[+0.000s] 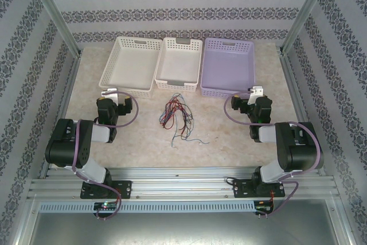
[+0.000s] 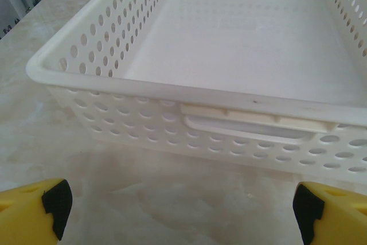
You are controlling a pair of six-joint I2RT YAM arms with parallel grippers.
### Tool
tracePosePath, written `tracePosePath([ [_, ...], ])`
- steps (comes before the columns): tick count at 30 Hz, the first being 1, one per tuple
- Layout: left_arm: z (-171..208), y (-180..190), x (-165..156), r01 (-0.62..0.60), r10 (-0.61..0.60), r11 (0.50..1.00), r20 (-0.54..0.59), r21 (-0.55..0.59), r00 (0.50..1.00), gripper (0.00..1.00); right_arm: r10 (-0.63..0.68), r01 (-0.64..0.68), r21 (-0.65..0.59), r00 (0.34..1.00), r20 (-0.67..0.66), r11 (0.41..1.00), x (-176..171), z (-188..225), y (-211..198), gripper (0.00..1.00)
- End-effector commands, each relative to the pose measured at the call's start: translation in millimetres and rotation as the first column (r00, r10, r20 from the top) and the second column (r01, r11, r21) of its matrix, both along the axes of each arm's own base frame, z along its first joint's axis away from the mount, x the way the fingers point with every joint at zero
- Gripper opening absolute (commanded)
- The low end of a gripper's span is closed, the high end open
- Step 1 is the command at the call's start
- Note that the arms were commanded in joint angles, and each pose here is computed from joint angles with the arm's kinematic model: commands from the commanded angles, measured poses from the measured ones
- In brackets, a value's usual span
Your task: Untangle the cables
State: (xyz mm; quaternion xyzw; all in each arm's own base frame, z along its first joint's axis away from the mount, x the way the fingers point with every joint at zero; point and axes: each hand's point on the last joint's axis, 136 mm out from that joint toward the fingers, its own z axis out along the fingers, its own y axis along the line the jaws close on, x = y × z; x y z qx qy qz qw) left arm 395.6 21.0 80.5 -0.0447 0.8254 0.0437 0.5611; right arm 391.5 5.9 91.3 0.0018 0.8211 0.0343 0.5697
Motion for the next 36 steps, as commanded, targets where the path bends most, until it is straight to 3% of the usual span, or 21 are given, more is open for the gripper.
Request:
tracePosePath([
  [1,7,-4,3,0.022,-0.022,1.000,0.029,0.014,0.999,1.00,0.026,-0.025,-0.013,0.998,0.060,1.000,7,26,5,0.98],
  [9,7,-4,3,0.025,-0.025,1.000,0.028,0.014,0.999,1.00,0.047,-0.044,-0.055,0.997,0.059,0.998,-17,49,9,0.98],
  [13,8,-4,4,0.026,-0.026,1.000,0.030,0.014,0.999,1.00,-0.025,0.024,0.017,0.994,0.106,1.000,-27,77,3,0.98],
  [21,8,-5,4,0.028,-0.028,1.000,0.030,0.013,0.999,1.00,-0.020,0.008,0.105,0.993,0.116,0.994,-34,116,19,0.98],
  [26,8,-5,4,0.028,-0.029,0.999,0.030,0.014,0.999,1.00,-0.067,0.034,0.252,0.990,0.123,0.967,-45,128,17,0.98],
  [29,7,-5,4,0.028,-0.029,0.999,0.029,0.014,0.999,1.00,-0.057,0.004,0.386,0.991,0.125,0.922,-59,132,22,0.98],
  [32,7,-5,4,0.030,-0.030,0.999,0.028,0.014,0.999,1.00,-0.177,0.109,0.528,0.981,0.079,0.842,-71,128,6,0.98],
  [36,7,-6,4,0.033,-0.033,0.999,0.028,0.014,0.999,1.00,-0.037,-0.003,0.540,0.997,0.063,0.842,-69,137,28,0.98],
])
